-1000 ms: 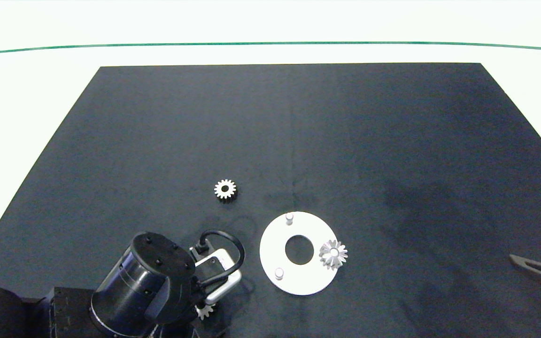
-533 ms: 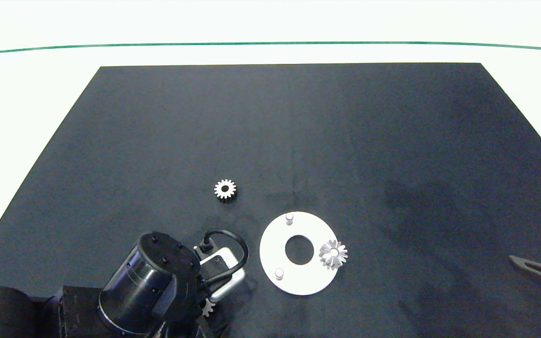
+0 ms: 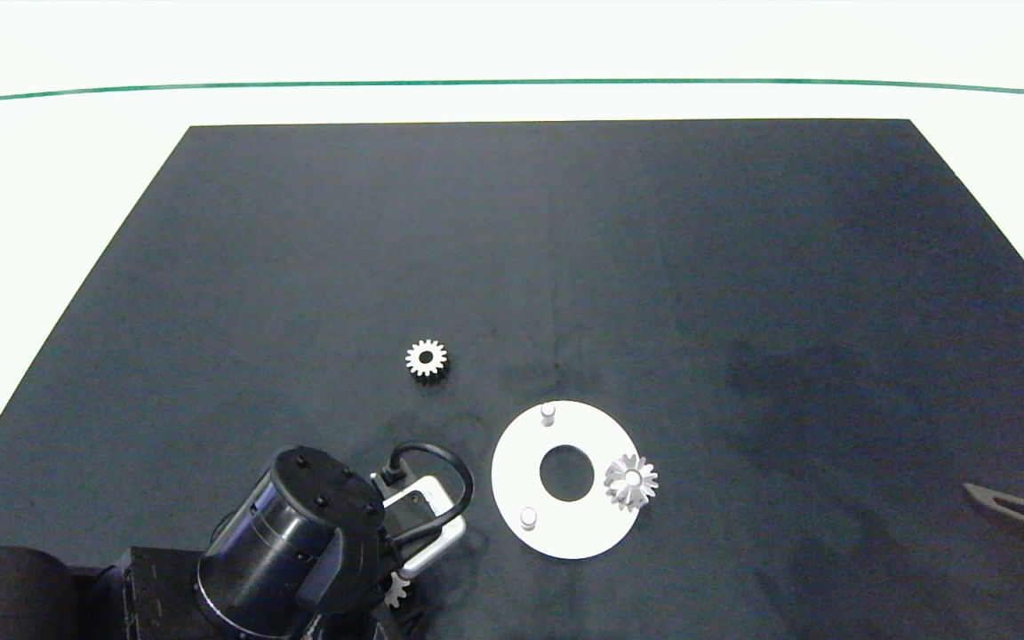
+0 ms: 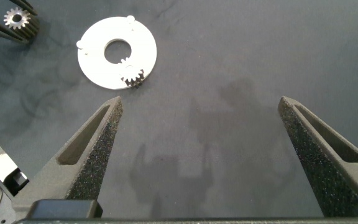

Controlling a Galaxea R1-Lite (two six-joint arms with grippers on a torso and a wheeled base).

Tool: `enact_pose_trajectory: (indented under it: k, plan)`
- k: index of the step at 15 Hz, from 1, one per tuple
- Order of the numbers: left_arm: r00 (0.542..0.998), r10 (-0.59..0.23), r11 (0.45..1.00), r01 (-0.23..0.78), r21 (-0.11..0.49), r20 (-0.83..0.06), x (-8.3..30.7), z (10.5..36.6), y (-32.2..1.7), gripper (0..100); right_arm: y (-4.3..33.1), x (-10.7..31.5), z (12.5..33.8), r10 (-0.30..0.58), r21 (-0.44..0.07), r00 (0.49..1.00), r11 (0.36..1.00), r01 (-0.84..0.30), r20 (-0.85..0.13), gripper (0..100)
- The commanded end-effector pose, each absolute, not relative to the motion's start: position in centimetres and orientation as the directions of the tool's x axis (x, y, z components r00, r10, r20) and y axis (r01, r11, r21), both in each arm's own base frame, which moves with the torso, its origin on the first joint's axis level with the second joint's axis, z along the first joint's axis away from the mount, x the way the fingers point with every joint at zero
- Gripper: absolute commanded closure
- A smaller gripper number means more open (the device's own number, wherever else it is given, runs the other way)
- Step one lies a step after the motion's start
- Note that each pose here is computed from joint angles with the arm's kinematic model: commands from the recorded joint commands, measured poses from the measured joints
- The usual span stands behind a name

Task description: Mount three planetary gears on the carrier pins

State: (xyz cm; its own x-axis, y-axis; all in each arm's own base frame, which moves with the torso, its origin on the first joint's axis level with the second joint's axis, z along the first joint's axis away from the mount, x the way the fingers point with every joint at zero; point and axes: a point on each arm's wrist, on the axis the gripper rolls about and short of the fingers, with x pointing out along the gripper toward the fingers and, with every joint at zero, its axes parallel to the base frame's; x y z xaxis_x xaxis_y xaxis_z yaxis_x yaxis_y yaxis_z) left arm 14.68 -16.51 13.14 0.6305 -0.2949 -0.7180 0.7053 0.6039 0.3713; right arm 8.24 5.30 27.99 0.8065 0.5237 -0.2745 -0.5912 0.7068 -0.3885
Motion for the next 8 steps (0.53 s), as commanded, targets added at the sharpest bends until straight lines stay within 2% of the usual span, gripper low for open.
enact_pose_trajectory:
  k: [1, 8]
  plan:
    - [0.631, -0.293, 0.604, 0.705, 0.373, -0.718, 14.65, 13.11, -16.48, 55, 5.35, 8.31, 27.91, 0.524, -0.39, 0.805, 0.704, -0.594, -0.28, 0]
    - [0.633, -0.296, 0.609, 0.702, 0.369, -0.716, 14.56, 13.21, -16.42, 68, 5.35, 8.31, 27.91, 0.524, -0.39, 0.805, 0.704, -0.594, -0.28, 0]
